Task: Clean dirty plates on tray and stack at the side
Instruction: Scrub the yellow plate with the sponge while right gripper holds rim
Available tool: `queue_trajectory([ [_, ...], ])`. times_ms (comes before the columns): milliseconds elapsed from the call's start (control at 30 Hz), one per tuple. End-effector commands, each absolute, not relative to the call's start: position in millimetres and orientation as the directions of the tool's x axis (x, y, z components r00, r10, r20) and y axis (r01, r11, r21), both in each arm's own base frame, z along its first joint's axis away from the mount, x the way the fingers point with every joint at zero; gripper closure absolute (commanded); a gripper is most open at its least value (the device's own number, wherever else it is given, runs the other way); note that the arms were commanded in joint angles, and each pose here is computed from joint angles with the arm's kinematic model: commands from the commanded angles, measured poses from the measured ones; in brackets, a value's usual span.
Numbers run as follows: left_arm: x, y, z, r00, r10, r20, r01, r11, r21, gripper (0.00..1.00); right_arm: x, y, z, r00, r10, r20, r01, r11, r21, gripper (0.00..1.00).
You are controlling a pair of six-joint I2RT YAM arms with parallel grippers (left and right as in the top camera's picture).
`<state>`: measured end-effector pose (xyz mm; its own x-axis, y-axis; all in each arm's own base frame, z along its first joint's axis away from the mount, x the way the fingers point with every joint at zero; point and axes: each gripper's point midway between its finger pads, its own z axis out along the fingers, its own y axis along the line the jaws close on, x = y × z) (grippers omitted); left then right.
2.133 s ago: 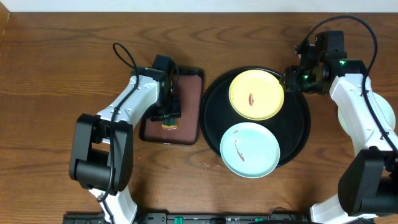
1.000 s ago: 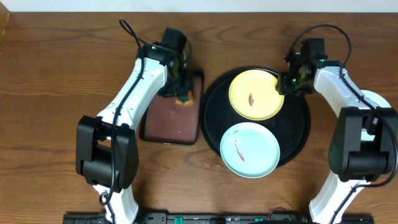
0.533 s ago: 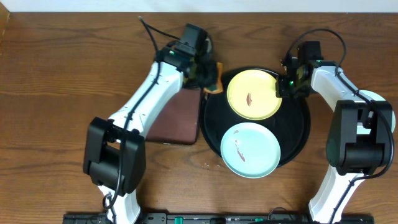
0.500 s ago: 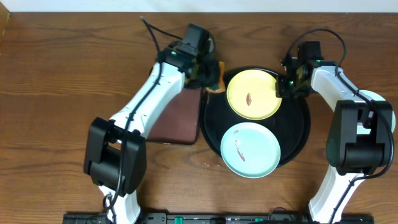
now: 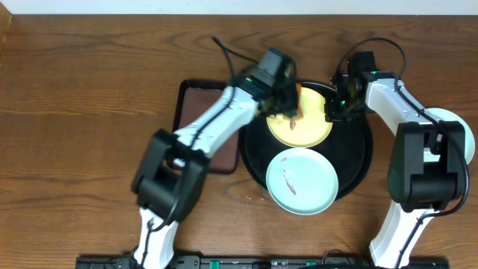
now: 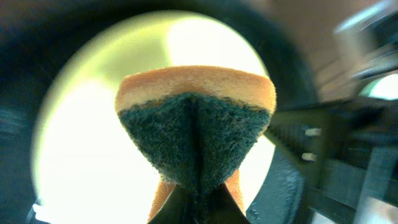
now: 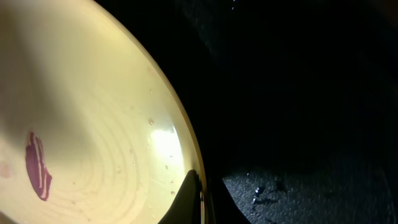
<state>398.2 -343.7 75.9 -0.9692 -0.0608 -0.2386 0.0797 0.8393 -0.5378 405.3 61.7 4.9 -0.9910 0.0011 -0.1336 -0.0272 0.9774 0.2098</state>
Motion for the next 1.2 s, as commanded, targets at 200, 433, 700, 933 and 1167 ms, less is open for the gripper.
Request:
queue_trajectory([
  [200, 383.1, -385.3, 20.7, -0.995, -0.072, -0.063, -0.016, 0.773, -0.635, 0.93, 390.9, 84.1, -1.3, -0.995, -0.048, -0.092, -0.068, 0.973, 0.219, 0.99],
  [433, 381.9, -355.0, -20.4, -0.998, -0.056, -0.039, -0.027, 0.849, -0.527, 0.92, 389.9, 88.2, -1.3, -0.994, -0.059, -0.092, -0.078, 0.973, 0.219, 0.99],
  [700, 406.9, -255.1, -24.7, -0.988, -0.044, -0.149, -0.029, 0.994, -0.104, 0.93, 389.4, 91.2, -1.3, -0.993, -0.067, -0.093, -0.086, 0.972, 0.219, 0.99],
  [933, 421.5, -236.9, 6.5, -0.975, 0.011, -0.224, -0.004, 0.998, 0.067, 0.92, 389.9, 92.1, -1.2, -0.993, -0.068, -0.096, -0.088, 0.972, 0.219, 0.99],
  [1167, 409.0, -282.1, 0.9, -0.982, -0.032, -0.186, -0.012, 0.994, -0.111, 0.92, 390.2, 90.8, -1.2, -0.993, -0.065, -0.096, -0.085, 0.972, 0.218, 0.99],
])
